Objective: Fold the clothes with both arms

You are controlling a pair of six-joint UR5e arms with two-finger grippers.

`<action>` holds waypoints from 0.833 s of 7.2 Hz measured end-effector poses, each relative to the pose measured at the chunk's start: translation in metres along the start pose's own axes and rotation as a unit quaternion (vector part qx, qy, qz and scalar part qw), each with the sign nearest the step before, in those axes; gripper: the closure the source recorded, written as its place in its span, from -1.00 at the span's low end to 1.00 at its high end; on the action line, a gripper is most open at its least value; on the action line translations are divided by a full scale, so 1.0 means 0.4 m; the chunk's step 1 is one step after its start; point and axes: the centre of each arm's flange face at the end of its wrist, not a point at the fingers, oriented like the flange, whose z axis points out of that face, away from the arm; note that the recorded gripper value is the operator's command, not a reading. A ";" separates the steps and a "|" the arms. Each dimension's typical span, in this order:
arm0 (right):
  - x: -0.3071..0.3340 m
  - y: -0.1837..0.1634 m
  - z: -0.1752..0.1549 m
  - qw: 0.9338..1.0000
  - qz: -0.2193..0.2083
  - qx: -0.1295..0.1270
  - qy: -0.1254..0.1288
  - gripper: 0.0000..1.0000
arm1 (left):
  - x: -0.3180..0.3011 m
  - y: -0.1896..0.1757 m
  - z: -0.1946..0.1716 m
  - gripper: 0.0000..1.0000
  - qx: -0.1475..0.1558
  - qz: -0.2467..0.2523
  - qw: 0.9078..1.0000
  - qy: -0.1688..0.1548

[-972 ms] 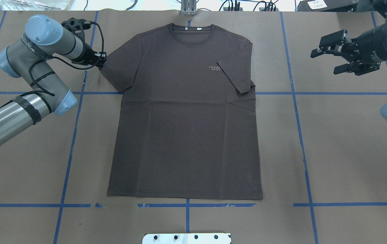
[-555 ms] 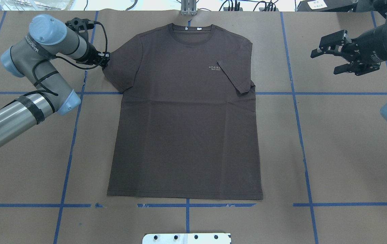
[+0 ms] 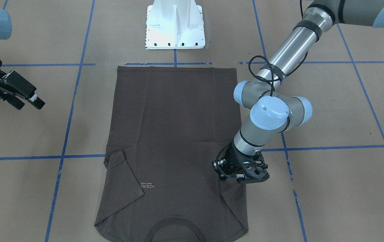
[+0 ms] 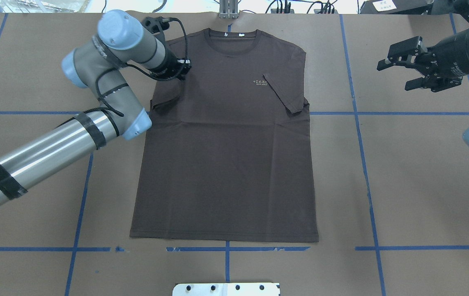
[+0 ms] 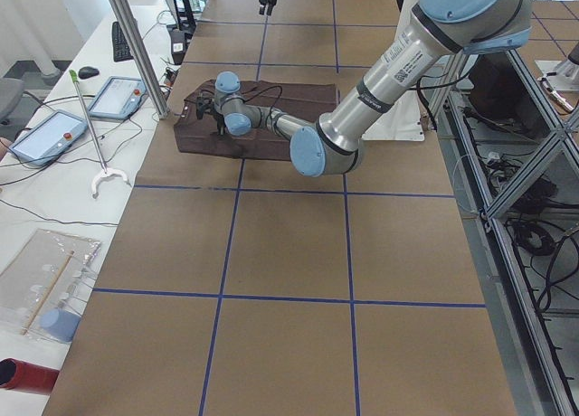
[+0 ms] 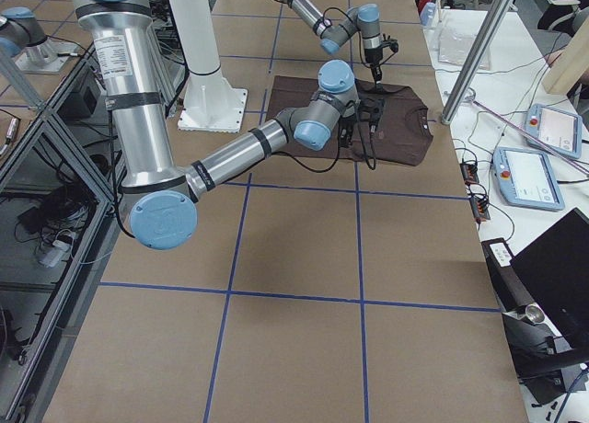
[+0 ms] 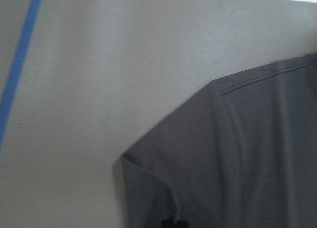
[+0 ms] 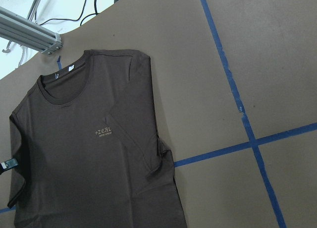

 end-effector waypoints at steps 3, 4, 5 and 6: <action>-0.005 0.013 0.007 1.000 -0.002 -0.004 0.000 -1.00 | 0.098 0.057 0.004 -0.46 0.013 -0.028 0.999 0.015; -0.025 0.035 0.021 1.000 -0.005 -0.006 -0.002 -1.00 | 0.142 0.089 -0.034 -0.46 0.006 -0.047 0.998 0.039; -0.060 0.089 0.050 1.000 0.002 -0.007 -0.005 -1.00 | 0.160 0.129 -0.089 -0.46 -0.010 -0.064 0.996 0.065; -0.103 0.183 0.102 1.000 0.024 -0.007 -0.005 -1.00 | 0.143 0.174 -0.151 -0.45 -0.025 -0.077 0.993 0.089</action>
